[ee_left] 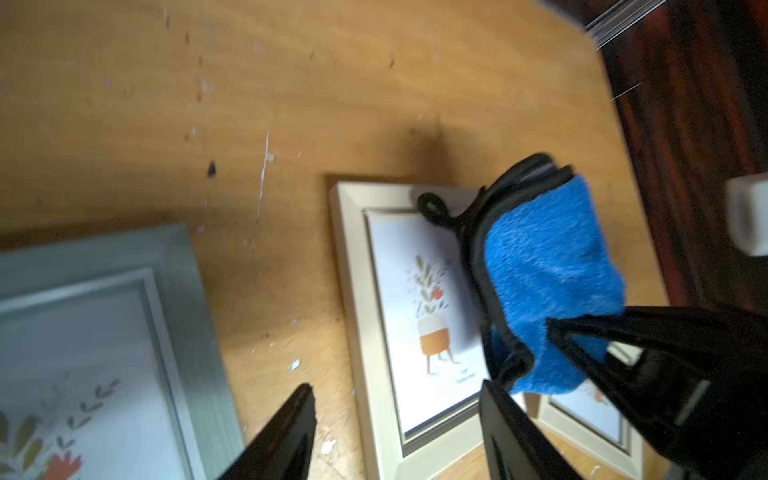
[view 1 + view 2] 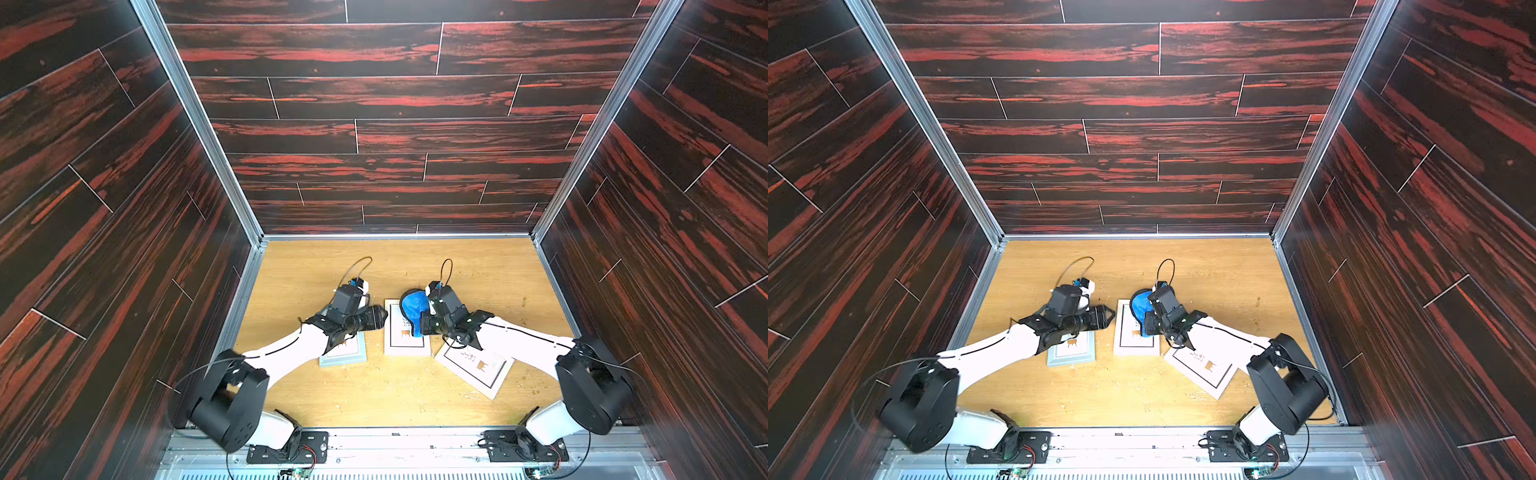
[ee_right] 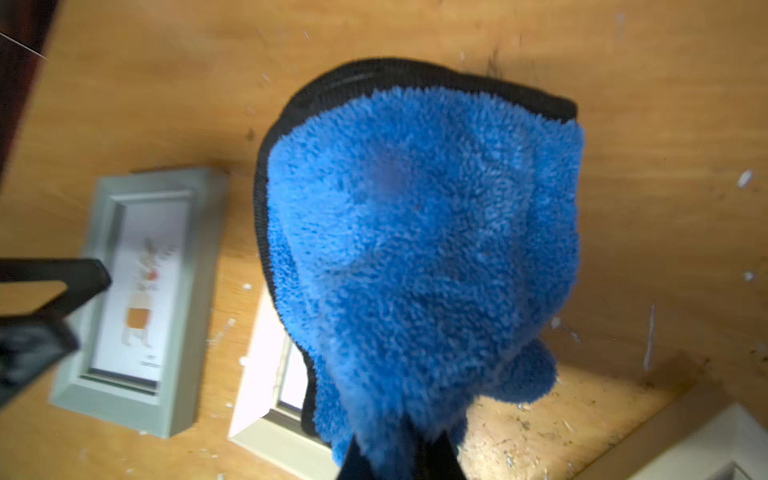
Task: Wipe the picture frame with a cloth
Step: Wipe the dirt from the picture frame.
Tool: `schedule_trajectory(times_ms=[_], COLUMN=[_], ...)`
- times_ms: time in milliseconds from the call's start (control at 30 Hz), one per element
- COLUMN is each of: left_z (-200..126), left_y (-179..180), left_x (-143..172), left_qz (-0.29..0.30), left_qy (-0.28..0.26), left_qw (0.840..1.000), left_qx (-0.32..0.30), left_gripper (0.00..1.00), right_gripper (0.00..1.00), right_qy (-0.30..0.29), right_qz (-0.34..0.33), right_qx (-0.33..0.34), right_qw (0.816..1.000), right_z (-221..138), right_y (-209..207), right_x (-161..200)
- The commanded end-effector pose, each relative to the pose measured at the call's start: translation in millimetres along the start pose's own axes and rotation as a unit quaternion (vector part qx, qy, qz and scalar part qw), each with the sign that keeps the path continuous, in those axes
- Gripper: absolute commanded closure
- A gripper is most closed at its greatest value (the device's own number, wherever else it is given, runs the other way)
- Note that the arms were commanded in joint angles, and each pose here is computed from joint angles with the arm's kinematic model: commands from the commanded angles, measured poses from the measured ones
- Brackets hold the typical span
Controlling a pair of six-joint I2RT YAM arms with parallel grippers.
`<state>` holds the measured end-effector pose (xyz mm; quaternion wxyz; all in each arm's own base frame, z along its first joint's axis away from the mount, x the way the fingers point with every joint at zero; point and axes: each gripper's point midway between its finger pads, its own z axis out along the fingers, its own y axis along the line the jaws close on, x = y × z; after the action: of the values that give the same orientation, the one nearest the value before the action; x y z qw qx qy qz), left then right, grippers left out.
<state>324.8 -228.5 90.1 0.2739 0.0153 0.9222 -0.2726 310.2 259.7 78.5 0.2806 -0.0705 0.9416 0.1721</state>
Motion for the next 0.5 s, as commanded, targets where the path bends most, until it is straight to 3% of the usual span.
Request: schedule_trajectory(times_ms=[0,267,367,467], left_z=[11,33,39,45], left_y=[1,3,8,14], left_x=[21,38,45,51], left_qz=[0.018,0.022,0.023,0.019], left_qy=[0.043,0.071,0.084,0.092], left_qw=[0.999,0.996,0.994,0.993], left_qx=[-0.026,-0.051,-0.064,-0.074], left_gripper=[0.36,0.45,0.53,0.62], right_gripper=[1.0,1.0,1.0,1.0], right_qy=[0.02,0.087,0.078,0.054], right_qz=[0.012,0.002,0.009,0.01], right_qx=[0.028,0.072,0.113,0.134], right_qw=[0.999,0.994,0.99,0.989], right_z=[9,26,34,42], right_y=[-6,-14,-26,-29], right_x=[6,58,47,13])
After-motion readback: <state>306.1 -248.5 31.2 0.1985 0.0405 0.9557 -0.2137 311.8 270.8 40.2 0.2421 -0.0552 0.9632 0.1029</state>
